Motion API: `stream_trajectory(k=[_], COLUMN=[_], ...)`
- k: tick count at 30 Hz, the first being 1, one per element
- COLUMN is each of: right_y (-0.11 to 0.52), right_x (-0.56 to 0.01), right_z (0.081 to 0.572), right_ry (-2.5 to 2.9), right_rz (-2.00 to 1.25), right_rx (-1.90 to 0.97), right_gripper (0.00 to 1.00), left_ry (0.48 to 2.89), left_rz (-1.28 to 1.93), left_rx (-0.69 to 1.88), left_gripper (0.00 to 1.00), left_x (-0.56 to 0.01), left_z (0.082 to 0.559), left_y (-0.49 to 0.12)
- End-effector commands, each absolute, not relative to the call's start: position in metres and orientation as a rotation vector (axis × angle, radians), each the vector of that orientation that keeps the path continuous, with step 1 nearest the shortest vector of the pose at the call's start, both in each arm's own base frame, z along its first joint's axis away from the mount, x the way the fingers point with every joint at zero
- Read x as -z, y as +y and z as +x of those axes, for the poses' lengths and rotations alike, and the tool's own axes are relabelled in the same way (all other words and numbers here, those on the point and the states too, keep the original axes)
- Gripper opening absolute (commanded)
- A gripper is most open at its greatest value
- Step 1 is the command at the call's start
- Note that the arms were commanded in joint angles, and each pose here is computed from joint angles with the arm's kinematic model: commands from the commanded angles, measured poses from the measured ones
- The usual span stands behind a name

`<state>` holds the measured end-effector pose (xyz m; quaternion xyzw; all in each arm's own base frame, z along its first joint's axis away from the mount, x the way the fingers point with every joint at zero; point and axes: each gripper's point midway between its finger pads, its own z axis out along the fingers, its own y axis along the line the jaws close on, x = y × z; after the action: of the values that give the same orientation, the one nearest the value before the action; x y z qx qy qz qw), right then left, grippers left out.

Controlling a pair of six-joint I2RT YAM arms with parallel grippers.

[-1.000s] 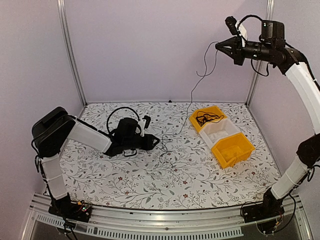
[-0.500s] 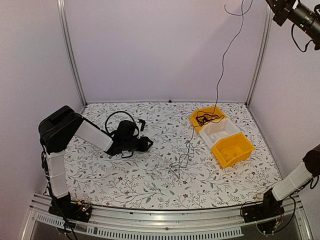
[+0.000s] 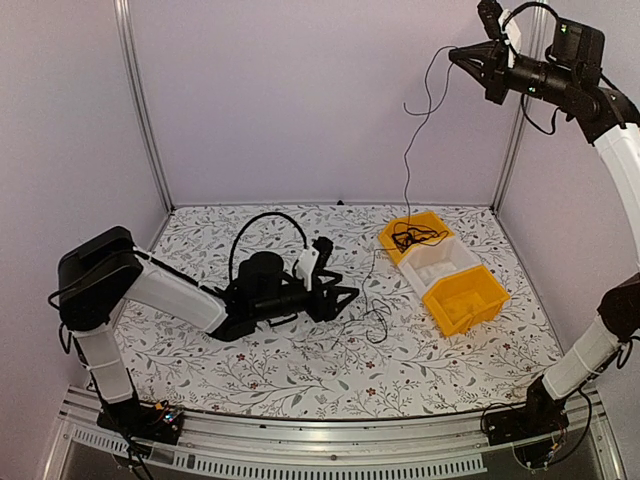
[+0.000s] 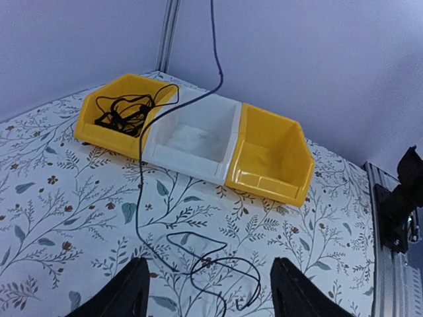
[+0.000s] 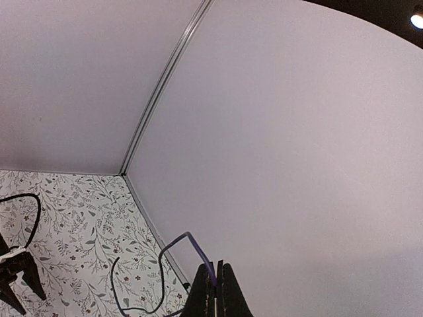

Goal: Untangle the cables

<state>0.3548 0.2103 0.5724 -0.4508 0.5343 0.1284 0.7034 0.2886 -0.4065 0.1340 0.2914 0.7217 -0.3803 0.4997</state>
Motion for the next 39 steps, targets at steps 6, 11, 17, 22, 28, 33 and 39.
stream_trajectory(k=[6, 11, 17, 22, 28, 33, 39], right_y=[0.209, 0.210, 0.188, 0.141, 0.099, 0.081, 0.063], right_x=[-0.600, -0.612, -0.689, -0.775, -0.819, -0.832, -0.843], right_z=[0.326, 0.314, 0.281, 0.225, 0.178, 0.164, 0.150], right_ry=[1.096, 1.060, 0.886, 0.639, 0.484, 0.437, 0.395], right_rz=[-1.000, -1.014, -0.916, -0.675, -0.486, -0.405, -0.311], right_rx=[-0.322, -0.343, -0.211, -0.003, 0.182, 0.283, 0.351], right_gripper=[0.00, 0.00, 0.00, 0.00, 0.00, 0.00, 0.00], left_ry=[1.789, 1.894, 1.986, 2.059, 2.134, 2.140, 2.201], left_rz=[0.575, 0.400, 0.208, 0.153, 0.098, 0.098, 0.062], left_rx=[0.709, 0.626, 0.700, 0.659, 0.607, 0.589, 0.518], left_gripper=[0.63, 0.61, 0.58, 0.57, 0.55, 0.56, 0.55], left_x=[-0.110, -0.076, -0.045, -0.022, -0.002, -0.008, 0.002], left_z=[0.343, 0.391, 0.427, 0.446, 0.460, 0.463, 0.464], left_y=[-0.468, -0.475, -0.456, -0.433, -0.404, -0.392, -0.361])
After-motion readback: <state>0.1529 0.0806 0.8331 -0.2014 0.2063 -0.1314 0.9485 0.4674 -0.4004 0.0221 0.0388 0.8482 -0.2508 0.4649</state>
